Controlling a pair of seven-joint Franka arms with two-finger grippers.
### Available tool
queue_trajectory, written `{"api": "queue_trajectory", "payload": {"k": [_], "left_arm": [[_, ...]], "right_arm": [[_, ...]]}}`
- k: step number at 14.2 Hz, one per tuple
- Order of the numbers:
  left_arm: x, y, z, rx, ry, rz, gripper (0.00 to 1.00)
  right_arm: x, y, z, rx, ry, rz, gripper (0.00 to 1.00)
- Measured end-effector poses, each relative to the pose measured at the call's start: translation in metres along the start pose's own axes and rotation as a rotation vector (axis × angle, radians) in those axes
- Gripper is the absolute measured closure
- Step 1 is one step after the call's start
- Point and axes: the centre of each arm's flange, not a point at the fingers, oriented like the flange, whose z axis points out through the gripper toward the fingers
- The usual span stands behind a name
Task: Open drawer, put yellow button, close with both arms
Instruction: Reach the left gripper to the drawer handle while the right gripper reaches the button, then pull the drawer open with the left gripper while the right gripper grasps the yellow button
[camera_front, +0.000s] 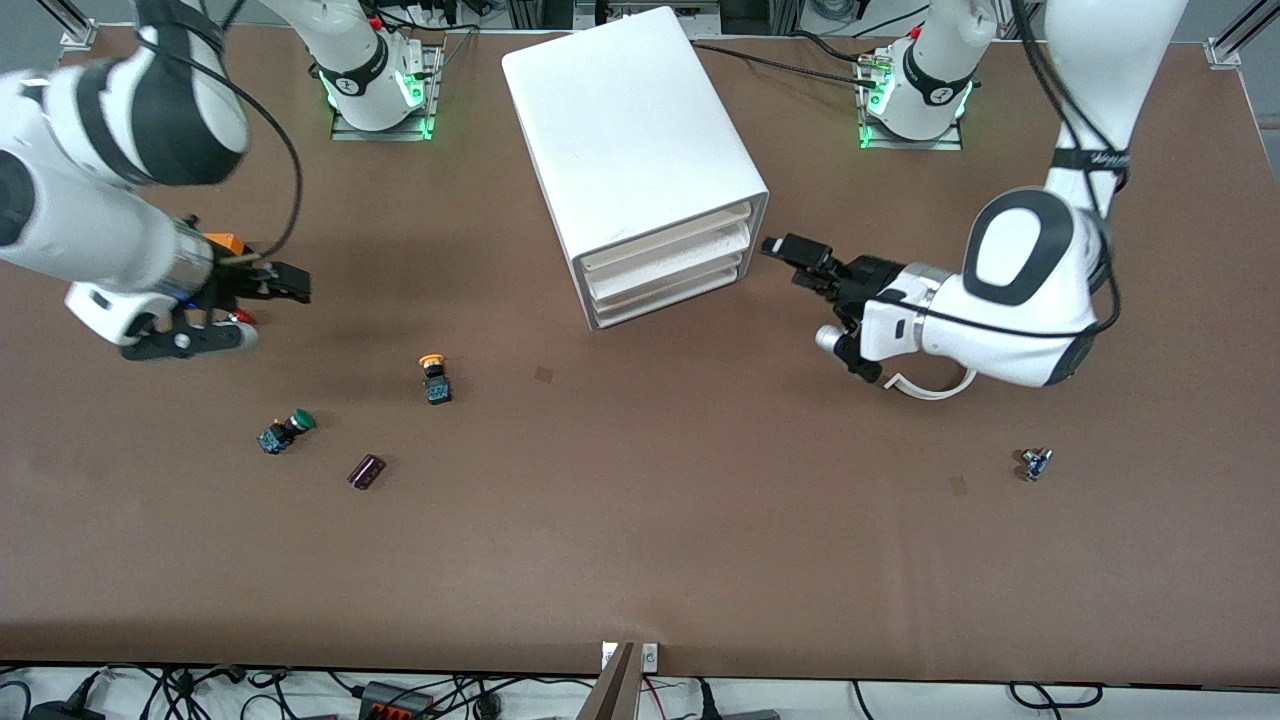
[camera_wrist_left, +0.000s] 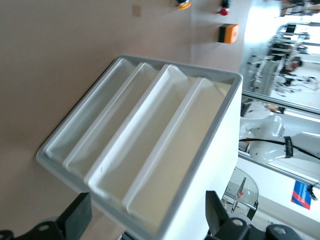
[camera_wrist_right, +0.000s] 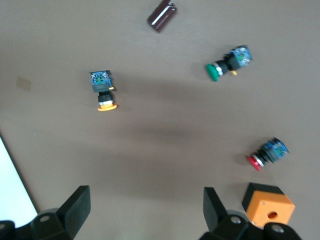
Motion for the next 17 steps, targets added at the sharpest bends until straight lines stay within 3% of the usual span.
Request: {"api": "queue_trajectory", "payload": {"k": [4,7,10,13,14,15,17], "left_arm": [[0.019,-0.032,0.059,-0.138,-0.032,0.056,0.0],[0.009,-0.052,0.095,-0.234,-0.045,0.121,0.0],[-0.002,-0.061,0.125,-0.276,-0.067,0.155,0.05],[-0.007,-0.062,0.135,-0.284,-0.083,0.153,0.33],[-0.008,-0.062,0.14,-0.285,-0.088,0.154,0.33],[-0.009,-0.062,0.143,-0.282,-0.085,0.164,0.41],[-0.009,-0.064,0.146,-0.282,-0.077,0.205,0.62]], "right_arm": [[0.037,-0.022,0.058,0.016,0.004,-0.024,0.0],[0.055,-0.043,0.097,0.066,0.002,-0.026,0.0],[0.066,-0.062,0.131,0.062,-0.008,-0.048,0.0],[0.075,-0.088,0.163,0.05,0.002,-0.084,0.0],[0.078,-0.095,0.174,0.047,0.01,-0.094,0.0],[0.081,-0.099,0.184,0.044,0.019,-0.099,0.0],[0.086,-0.103,0.202,0.041,0.027,-0.103,0.0]]}}
